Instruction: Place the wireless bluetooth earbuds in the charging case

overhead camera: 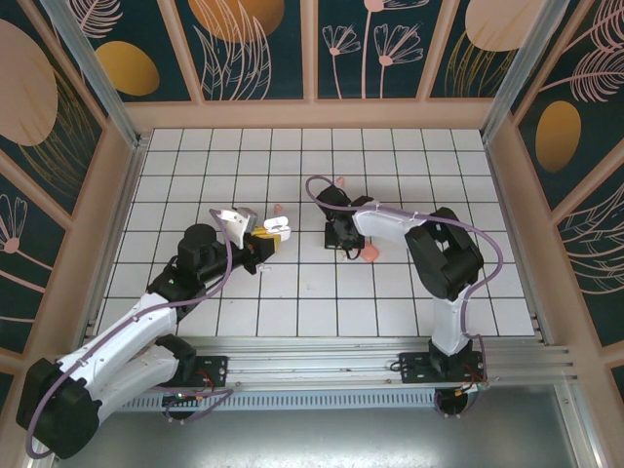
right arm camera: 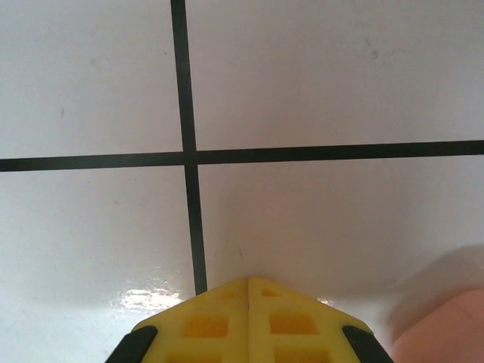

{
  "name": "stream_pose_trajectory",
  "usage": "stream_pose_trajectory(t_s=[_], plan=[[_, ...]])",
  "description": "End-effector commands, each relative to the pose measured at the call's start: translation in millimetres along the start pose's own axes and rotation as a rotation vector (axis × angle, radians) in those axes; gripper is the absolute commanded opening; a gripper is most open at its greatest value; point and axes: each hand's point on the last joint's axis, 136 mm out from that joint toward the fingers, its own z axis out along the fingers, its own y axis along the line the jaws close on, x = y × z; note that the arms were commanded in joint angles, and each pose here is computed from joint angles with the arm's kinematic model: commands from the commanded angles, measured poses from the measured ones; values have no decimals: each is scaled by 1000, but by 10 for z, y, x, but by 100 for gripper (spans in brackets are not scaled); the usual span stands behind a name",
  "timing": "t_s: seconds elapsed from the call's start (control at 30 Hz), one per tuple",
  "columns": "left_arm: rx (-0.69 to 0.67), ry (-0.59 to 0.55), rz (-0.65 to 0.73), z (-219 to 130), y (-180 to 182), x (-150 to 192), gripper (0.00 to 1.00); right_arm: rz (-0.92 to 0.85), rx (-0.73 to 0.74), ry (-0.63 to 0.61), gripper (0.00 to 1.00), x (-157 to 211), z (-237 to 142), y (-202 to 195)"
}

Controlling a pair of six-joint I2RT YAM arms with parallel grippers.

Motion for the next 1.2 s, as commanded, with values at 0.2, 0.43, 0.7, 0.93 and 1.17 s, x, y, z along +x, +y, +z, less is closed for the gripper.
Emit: stream_pose_trajectory(t_s=[0.2,0.43,0.7,0.93,1.17], plan=[[5,-31,0,-45,-46,-112,0,-54,38,71,0,403,-4,34],[7,-32,-2,-60,-54,-108,0,-51,30,58,0,487,-111,0],[17,-41,-9,-62,-79,-143,0,-68,-12,-28,0,219,-403,173],[10,-41,-11,-84,-65,-120,0,-60,31,-23,0,162,-325,21],[8,-41,-11,-90,-66,-123,0,-86,99,8,0,274,-168,-78]])
